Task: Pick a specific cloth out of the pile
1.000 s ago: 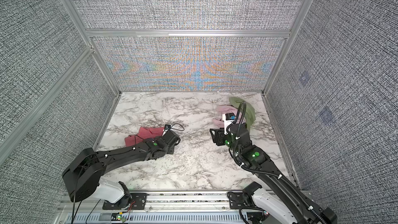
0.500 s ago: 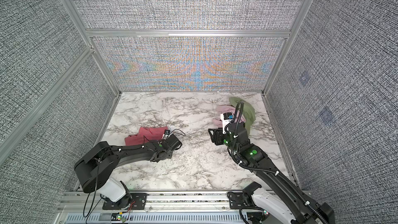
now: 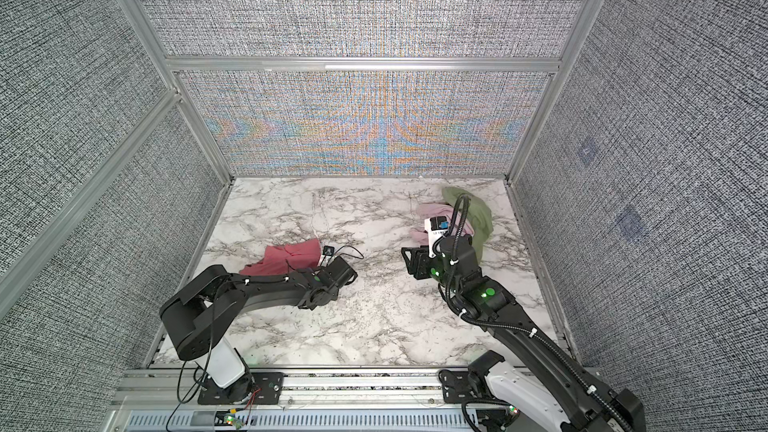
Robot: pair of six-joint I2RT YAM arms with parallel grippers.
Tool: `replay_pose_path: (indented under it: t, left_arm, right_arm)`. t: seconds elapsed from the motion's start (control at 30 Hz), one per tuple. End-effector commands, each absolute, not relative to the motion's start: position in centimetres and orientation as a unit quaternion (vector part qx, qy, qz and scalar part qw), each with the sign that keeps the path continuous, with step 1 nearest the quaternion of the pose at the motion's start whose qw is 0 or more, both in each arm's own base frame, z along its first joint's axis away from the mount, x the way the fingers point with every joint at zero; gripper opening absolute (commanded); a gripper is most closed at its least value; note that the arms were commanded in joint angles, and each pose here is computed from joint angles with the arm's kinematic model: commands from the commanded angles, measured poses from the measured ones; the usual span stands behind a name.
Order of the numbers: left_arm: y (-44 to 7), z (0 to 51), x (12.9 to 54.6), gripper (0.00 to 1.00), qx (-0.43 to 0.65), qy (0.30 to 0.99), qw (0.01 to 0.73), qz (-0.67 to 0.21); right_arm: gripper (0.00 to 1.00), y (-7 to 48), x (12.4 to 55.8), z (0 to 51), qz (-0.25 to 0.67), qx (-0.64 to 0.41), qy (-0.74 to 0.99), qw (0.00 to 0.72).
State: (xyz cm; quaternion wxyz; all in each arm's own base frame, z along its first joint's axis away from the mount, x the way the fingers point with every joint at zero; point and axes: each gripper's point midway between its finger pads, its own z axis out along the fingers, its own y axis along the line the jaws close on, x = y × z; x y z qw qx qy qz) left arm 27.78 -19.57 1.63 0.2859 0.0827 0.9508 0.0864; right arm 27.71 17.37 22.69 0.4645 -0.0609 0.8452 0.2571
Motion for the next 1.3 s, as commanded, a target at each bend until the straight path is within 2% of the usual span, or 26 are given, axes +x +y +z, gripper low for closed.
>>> replay_pose_path:
  t: [0.0, 0.13, 0.27, 0.5, 0.67, 0.9, 1.07, 1.27]
  left_arm:
    - [-22.0, 3.0, 28.6, 0.00, 0.098, 0.950, 0.293, 0.046]
    - [-24.6, 7.5, 31.3, 0.00, 0.098, 0.934, 0.345, 0.009]
    - [-25.2, 11.8, 33.8, 0.00, 0.074, 0.920, 0.384, -0.036]
    - [-20.0, 15.8, 35.0, 0.00, -0.004, 0.904, 0.420, -0.080]
    - [-14.4, 14.8, 32.4, 0.00, -0.069, 0.903, 0.418, -0.074]
    - [-8.6, 9.9, 26.7, 0.00, -0.157, 0.908, 0.384, -0.062]
    - [-6.9, 6.2, 23.6, 0.00, -0.193, 0.919, 0.340, -0.058]
    - [-6.9, 5.4, 22.6, 0.00, -0.202, 0.921, 0.326, -0.072]
  right_arm:
    - [0.61, 17.4, 28.0, 23.8, 0.261, -0.060, 0.836, 0.478]
    - [0.61, 17.6, 28.0, 24.1, 0.266, -0.062, 0.833, 0.482]
    - [0.61, 18.0, 28.2, 24.4, 0.274, -0.064, 0.829, 0.483]
    - [0.61, 18.5, 28.5, 25.1, 0.279, -0.072, 0.826, 0.484]
    - [0.61, 18.8, 28.7, 25.2, 0.285, -0.075, 0.824, 0.485]
    - [0.61, 19.5, 28.9, 25.4, 0.297, -0.080, 0.821, 0.481]
    - [0.61, 19.8, 29.0, 25.4, 0.301, -0.084, 0.820, 0.479]
    - [0.61, 19.8, 28.7, 25.7, 0.307, -0.083, 0.818, 0.480]
